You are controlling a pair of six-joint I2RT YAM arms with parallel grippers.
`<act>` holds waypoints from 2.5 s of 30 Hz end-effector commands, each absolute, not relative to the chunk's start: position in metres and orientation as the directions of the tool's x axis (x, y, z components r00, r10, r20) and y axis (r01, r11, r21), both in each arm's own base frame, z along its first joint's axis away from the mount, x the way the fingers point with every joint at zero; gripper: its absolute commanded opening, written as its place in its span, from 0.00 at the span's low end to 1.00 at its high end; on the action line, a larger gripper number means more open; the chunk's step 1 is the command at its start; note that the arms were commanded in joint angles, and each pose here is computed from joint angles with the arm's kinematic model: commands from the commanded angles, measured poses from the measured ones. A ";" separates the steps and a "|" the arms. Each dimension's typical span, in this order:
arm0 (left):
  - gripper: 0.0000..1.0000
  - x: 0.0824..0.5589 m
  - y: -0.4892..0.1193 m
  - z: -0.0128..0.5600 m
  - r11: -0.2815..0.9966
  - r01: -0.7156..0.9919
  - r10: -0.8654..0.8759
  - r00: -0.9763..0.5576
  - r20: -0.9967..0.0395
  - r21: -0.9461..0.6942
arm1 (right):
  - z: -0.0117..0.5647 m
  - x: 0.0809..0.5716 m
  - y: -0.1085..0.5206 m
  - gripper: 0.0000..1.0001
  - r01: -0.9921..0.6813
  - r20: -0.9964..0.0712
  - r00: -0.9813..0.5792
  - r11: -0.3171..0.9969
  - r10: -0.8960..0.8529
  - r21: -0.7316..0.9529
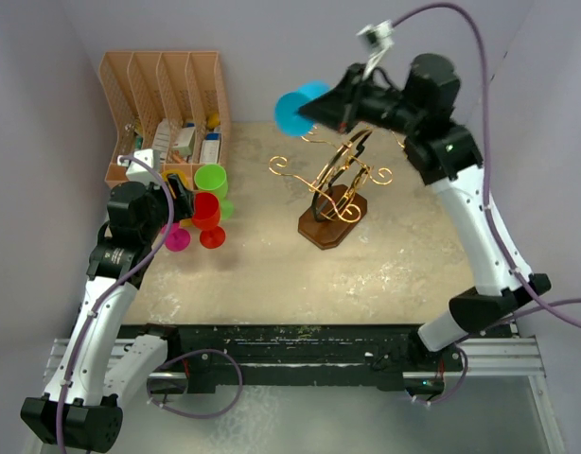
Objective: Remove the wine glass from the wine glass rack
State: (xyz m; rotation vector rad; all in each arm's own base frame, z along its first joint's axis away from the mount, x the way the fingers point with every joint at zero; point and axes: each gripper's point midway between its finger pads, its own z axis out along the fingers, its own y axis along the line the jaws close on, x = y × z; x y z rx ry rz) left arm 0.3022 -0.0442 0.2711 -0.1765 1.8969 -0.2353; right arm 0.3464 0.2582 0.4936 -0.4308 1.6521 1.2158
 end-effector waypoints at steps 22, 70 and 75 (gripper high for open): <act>0.64 0.237 -0.109 0.369 0.809 0.244 -0.389 -0.460 -0.798 -0.535 | 0.280 0.140 0.267 0.00 -0.101 -0.184 0.644 0.155 -0.743 -0.983; 0.00 0.152 -0.159 0.295 0.627 0.338 -0.172 -0.818 -0.549 -0.701 | 0.213 0.103 0.370 0.00 0.065 0.202 0.698 -0.221 -0.687 -0.973; 0.00 0.156 -0.152 0.287 0.672 0.309 -0.174 -0.817 -0.549 -0.673 | 0.214 0.106 0.359 0.00 0.034 0.177 0.694 -0.213 -0.698 -0.976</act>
